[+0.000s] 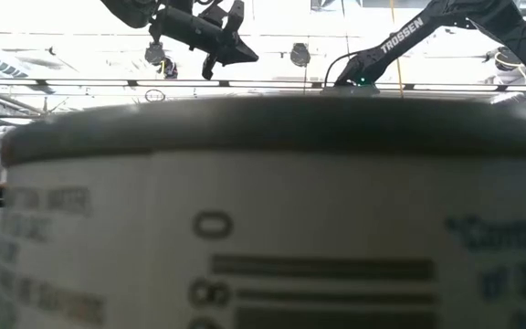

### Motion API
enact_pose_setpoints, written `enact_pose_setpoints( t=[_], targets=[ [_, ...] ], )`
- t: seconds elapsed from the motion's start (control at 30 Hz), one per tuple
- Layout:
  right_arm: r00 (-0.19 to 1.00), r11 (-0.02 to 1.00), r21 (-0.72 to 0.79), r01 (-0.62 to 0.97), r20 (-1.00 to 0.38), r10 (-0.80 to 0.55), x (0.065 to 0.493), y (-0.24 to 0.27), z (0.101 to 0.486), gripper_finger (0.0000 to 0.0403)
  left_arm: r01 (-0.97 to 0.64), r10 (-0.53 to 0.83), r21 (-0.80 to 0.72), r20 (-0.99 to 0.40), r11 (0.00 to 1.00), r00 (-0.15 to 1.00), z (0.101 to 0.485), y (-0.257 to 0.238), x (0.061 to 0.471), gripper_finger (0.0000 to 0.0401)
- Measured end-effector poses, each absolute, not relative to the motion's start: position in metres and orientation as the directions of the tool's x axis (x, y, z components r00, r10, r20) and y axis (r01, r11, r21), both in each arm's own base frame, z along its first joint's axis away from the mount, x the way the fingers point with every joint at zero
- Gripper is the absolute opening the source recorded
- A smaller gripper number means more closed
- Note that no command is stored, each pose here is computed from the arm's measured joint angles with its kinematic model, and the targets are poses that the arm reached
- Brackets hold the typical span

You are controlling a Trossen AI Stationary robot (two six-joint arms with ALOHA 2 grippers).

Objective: Stack canned seafood by type on shelf
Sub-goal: Stack the blue pink tuna can on top of the other blue pink tuna can on the shelf

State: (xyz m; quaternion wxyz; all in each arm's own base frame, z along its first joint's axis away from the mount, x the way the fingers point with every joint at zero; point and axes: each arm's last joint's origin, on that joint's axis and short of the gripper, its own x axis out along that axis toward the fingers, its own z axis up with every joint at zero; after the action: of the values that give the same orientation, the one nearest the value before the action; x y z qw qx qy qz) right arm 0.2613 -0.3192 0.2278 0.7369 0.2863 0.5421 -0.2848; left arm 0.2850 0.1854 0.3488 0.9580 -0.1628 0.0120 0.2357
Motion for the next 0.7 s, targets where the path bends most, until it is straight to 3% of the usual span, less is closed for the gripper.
enact_pose_setpoints(
  t=[0.7],
  targets=[
    [0.188, 0.601, 0.087, 0.795, -0.976, -0.107, 0.256, -0.315, 0.215, 0.0, -0.447, 0.421, -0.276, -0.151, 0.851, 0.894, 0.344, 0.184, 0.285, 0.0]
  ],
)
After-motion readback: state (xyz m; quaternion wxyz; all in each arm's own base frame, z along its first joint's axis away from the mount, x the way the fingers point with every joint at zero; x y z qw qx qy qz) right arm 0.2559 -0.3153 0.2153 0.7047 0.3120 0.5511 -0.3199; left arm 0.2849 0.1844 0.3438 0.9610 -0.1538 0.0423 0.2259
